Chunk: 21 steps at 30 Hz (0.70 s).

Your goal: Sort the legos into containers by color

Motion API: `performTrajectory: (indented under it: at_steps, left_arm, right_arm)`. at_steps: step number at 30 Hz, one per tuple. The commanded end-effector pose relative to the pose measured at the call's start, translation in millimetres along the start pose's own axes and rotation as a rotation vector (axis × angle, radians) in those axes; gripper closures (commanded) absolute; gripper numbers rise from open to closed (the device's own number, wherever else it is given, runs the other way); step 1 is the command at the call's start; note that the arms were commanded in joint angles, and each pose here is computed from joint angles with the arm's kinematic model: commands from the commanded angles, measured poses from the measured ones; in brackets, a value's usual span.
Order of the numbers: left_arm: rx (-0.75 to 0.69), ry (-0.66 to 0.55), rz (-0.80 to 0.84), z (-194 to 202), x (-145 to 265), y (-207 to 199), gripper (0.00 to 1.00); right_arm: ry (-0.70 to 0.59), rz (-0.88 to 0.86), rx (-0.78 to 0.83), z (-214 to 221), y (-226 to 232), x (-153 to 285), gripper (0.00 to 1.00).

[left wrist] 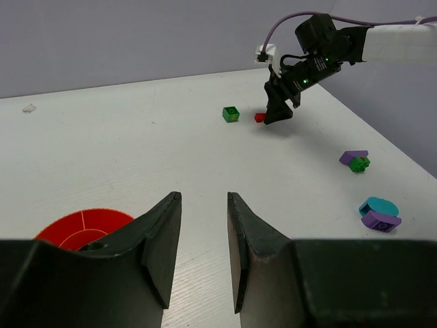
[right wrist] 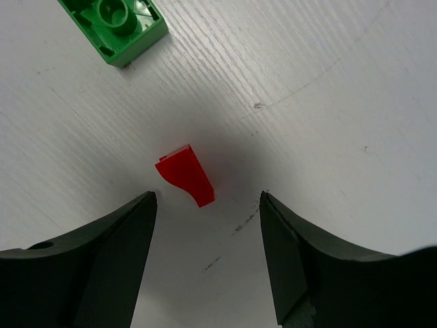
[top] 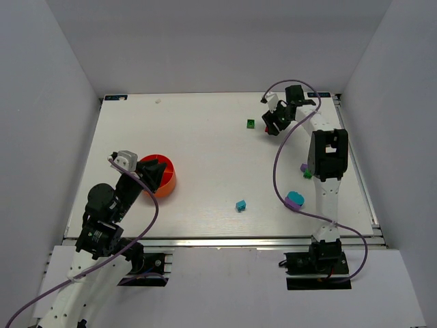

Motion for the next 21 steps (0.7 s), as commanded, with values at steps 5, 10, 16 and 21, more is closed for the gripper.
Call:
performTrajectory:
  at_steps: [5,10,16,21]
  left_arm:
    - [-0.006,0.002,-0.004,0,-2,2,0.56]
    - [-0.007,0.010,-0.009,2,-3,2,0.56]
    - [-0.006,0.004,-0.010,0,-2,2,0.57]
    - [-0.006,-0.010,-0.006,-2,0,1,0.56]
  right_arm:
    - [-0.055,-0.058,0.085,-10,1,-15,0.35]
    - [-0.063,-0.085,0.083,-9,3,-21,0.40]
    - [-0.047,-0.111,0.062,-5,9,-18,0.63]
    - [-0.009,-0.086,0.085,-6,14,-3,0.84]
Point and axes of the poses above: each gripper's point midway between its finger pads, its own x axis back along the fingers, its own y axis along the line the jaws close on, z = x × y, the point moved 7 cm from there along x, back along the fingers, and after that the axes turned 10 degrees about x, right-handed, at the moved point
